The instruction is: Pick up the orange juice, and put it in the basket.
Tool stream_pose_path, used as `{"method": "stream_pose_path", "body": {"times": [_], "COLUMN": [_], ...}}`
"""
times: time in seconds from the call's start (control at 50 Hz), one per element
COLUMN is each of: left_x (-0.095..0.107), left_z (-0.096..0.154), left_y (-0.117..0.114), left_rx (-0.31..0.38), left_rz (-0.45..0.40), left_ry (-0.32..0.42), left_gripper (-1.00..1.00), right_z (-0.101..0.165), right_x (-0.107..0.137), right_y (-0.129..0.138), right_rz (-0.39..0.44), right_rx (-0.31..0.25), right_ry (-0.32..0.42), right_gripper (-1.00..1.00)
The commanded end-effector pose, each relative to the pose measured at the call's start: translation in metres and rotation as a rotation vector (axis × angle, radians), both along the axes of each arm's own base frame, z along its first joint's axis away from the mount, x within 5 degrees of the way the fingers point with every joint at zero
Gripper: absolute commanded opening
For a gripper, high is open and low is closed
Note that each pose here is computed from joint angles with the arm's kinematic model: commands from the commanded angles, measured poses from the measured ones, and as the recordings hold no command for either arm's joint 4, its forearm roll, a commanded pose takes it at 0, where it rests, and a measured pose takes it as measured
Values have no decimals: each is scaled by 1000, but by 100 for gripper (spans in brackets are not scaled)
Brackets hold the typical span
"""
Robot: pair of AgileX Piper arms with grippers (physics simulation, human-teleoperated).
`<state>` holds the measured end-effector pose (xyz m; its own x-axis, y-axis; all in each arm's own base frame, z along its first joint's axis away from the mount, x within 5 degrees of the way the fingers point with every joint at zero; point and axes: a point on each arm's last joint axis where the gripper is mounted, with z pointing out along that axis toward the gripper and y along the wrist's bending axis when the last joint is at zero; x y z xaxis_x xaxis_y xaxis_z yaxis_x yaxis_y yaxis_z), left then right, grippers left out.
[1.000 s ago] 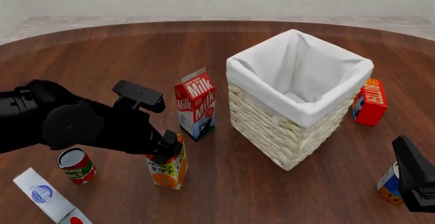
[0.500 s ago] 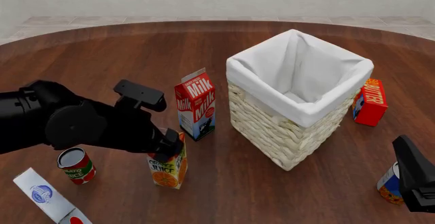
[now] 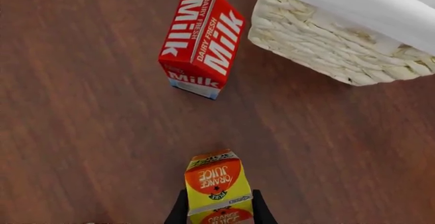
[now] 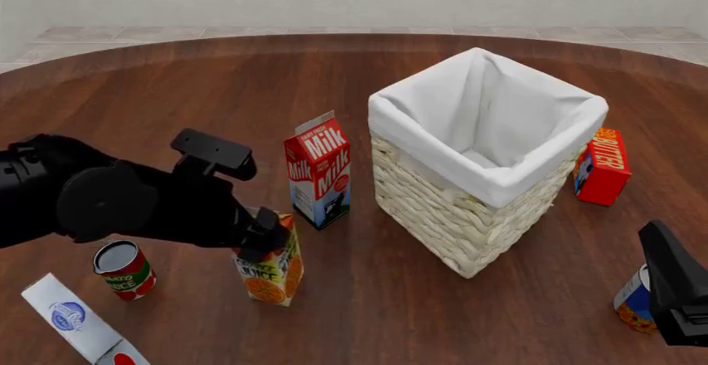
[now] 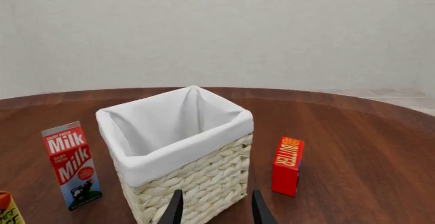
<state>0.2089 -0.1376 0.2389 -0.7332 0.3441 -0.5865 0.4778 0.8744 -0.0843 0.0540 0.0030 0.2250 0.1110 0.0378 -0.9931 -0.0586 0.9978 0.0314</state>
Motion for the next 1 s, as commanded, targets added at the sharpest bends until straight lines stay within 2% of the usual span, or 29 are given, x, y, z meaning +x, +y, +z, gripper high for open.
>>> {"method": "stream_pose_path", "body": {"times": [0.02,0.4,0.6,0.76,0.94,1.0], "left_x": [3,-2,-5,-11,-20,-24], "left_z": [-2,41,75,107,133,149], "left_y": [9,19,17,10,0,-1], "left_rx": [54,29,-1,-52,-110,-137], "left_rz": [-10,-7,-18,-36,-62,-72], "left_ry": [-21,-102,-159,-207,-235,-262], "left_gripper": [-100,-100,-100,-100,-100,-100], "right_z": [0,2,2,1,2,2], "right_x": [0,0,0,0,0,0], "right_y": [0,0,1,0,0,0], "right_rz": [1,9,11,9,8,8], "right_rx": [-1,3,2,3,3,5], "right_ry": [0,-9,-9,-9,-10,-10], "right_gripper": [100,100,100,100,100,100]}}
